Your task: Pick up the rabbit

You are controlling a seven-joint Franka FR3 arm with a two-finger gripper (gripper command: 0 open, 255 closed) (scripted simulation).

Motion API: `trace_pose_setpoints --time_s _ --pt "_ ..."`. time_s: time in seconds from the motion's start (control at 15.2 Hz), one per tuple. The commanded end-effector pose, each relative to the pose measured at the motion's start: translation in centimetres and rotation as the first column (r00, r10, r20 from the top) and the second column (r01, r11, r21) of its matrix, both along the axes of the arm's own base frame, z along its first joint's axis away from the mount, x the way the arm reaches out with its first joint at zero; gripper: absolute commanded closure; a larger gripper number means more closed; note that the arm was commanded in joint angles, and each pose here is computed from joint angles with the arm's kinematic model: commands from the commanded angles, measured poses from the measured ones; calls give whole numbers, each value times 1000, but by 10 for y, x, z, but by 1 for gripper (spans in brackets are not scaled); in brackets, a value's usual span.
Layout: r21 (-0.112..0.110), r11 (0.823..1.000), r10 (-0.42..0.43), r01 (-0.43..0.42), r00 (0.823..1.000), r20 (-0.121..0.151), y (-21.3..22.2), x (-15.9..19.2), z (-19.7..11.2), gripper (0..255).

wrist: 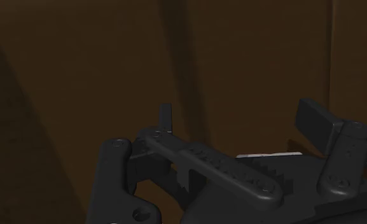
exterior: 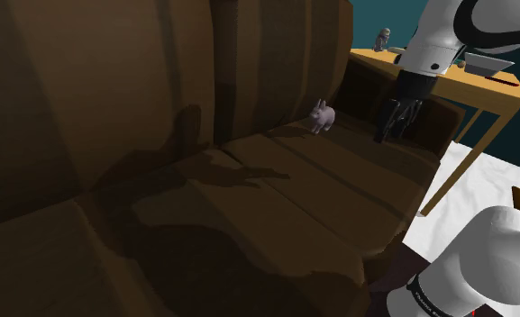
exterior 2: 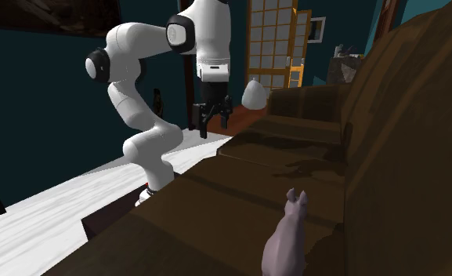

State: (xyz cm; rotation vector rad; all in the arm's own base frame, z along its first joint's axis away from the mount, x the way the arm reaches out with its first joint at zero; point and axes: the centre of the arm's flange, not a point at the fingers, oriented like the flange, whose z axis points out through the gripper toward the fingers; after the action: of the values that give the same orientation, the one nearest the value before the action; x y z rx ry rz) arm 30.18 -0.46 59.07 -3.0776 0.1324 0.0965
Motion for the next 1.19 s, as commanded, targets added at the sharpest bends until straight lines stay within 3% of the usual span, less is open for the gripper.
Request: trace_pose_setpoints --time_s 0.0,0.26,0.53,0.79,0.92,1.12 --pt "0 1000 0 0 1000 0 0 0 0 0" --pt "-9 980 -197 197 980 4 4 49 -8 0" --pt "-17 922 -387 387 922 10 -2 99 -16 0" --pt "-23 827 -561 561 828 18 -18 146 -24 0" --pt "-26 767 -640 641 768 22 -29 168 -28 0" --pt "-29 663 -747 748 664 28 -50 199 -33 0"
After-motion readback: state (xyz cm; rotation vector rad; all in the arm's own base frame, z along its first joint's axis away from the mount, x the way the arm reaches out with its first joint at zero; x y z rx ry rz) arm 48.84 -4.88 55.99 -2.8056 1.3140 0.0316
